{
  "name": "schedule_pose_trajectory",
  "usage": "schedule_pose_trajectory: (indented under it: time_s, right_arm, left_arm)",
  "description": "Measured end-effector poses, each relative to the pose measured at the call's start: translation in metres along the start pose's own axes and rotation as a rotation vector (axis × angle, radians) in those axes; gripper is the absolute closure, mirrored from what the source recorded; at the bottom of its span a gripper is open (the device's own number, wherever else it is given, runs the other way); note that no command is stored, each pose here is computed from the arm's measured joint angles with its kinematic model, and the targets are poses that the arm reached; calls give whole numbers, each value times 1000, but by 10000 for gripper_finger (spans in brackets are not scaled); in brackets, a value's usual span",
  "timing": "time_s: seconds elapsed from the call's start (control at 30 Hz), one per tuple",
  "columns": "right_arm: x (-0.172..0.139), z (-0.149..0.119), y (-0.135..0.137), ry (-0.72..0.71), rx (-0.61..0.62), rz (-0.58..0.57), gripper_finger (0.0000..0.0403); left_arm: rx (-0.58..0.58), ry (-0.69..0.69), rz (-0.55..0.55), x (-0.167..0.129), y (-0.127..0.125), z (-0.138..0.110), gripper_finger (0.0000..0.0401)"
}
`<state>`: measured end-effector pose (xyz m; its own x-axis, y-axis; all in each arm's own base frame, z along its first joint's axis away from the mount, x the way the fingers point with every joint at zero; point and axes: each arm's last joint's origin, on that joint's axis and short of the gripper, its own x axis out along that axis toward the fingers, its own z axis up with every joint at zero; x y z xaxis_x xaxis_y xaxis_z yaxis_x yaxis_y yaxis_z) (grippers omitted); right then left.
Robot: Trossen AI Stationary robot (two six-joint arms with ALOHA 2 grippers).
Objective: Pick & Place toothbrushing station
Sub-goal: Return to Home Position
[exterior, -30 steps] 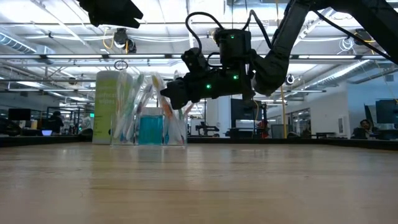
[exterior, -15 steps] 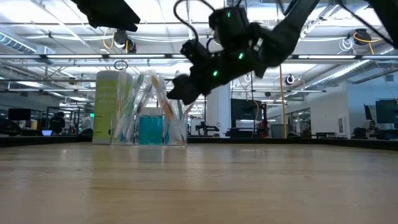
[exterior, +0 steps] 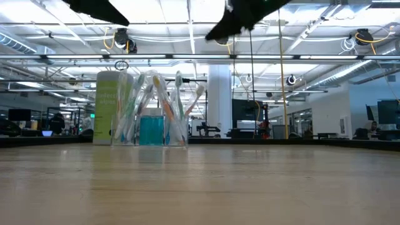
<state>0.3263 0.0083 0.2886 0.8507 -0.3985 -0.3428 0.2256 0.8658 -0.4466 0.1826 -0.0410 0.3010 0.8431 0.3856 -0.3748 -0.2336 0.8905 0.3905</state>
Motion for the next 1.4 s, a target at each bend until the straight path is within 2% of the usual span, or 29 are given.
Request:
schedule_pose_trajectory:
  time_s: [0.07,0.17,0.3,0.47,0.67,0.8,0.97,1.17,1.4]
  right_arm:
    - [-18,8,-9,-36,35,-1,262]
    - [-42,19,-20,-99,163,-1,262]
    - [-70,20,-31,-90,290,22,262]
    - [-97,16,-40,-67,288,45,262]
    - [-113,-7,-41,-63,267,53,261]
    - [-122,-25,-41,-69,243,49,261]
    - [-141,-33,-50,-147,290,34,261]
    - [-156,-52,-55,-199,310,25,261]
    - [-164,-73,-53,-212,296,21,261]
  left_arm:
    - [-13,18,-1,-2,2,-3,183]
    - [12,62,-9,-4,2,-8,183]
    - [-17,113,-13,-5,2,-14,183]
    - [-103,87,3,-14,11,-14,183]
    - [-223,-19,-87,-44,30,-16,183]
    - [-257,-64,-118,-65,44,-25,183]
    - [-284,-102,-115,-83,58,-41,183]
    - [-315,-125,-100,-87,60,-70,183]
    - [-350,-198,-99,-76,48,-95,183]
